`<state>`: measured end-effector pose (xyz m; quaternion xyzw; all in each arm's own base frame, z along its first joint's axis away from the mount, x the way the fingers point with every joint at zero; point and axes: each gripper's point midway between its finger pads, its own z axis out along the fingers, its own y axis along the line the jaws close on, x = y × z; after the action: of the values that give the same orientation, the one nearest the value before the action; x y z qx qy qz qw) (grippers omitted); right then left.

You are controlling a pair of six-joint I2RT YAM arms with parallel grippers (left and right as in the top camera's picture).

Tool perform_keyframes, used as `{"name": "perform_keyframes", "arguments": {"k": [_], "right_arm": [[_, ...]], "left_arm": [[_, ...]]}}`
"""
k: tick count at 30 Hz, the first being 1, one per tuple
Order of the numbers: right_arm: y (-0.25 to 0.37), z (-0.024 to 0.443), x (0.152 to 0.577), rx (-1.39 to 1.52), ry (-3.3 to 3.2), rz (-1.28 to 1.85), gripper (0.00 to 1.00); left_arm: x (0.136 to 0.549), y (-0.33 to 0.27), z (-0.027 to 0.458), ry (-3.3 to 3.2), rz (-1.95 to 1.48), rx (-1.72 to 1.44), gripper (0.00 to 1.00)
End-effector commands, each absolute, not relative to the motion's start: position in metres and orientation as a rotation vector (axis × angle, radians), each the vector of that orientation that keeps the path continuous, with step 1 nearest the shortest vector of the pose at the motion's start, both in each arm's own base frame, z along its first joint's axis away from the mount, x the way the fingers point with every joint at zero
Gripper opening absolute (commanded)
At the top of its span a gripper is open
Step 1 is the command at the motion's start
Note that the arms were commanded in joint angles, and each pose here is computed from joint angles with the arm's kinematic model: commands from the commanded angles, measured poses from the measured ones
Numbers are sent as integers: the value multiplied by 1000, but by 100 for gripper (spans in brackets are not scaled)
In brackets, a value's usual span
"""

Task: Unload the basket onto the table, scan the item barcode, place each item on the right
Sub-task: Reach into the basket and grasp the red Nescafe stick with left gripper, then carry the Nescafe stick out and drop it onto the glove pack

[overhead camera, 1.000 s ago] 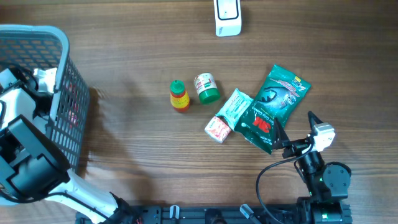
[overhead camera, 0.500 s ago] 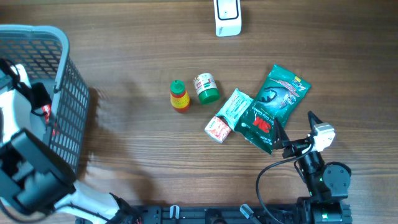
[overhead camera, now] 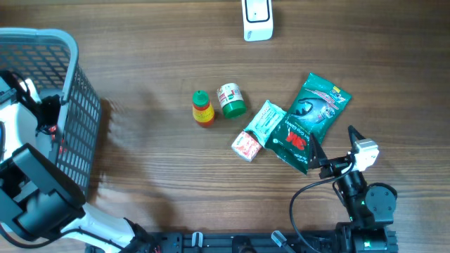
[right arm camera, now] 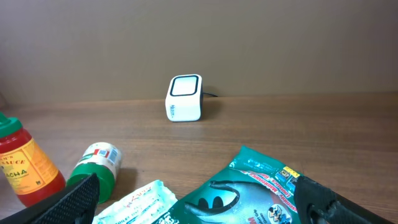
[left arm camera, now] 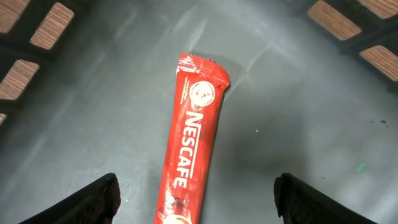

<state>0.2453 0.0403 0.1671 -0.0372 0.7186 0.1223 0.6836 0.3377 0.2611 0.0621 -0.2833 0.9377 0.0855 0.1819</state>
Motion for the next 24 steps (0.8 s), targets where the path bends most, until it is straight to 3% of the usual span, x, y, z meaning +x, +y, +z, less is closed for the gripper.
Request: {"name": "perform_keyframes", "arguments": {"k": [1, 7, 11, 13, 19, 24], "right_arm": [[40, 168, 245, -93, 1604, 263, 100], [40, 168, 245, -93, 1604, 263, 100], [40, 168, 245, -94, 1604, 263, 100], [40, 168, 245, -93, 1604, 263, 100], [40, 168, 245, -93, 1604, 263, 100], [40, 168, 245, -93, 1604, 263, 100]], "left_arm": [[333, 259, 46, 2674, 199, -841, 82], [319, 252, 16, 2773, 156, -875, 70], [293, 254, 1, 2847, 123, -960, 51], [281, 255, -3, 2869, 106, -1003, 6], [280, 262, 25, 2823, 129, -1021, 4], [314, 282, 144, 2523, 249, -980, 4]]}}
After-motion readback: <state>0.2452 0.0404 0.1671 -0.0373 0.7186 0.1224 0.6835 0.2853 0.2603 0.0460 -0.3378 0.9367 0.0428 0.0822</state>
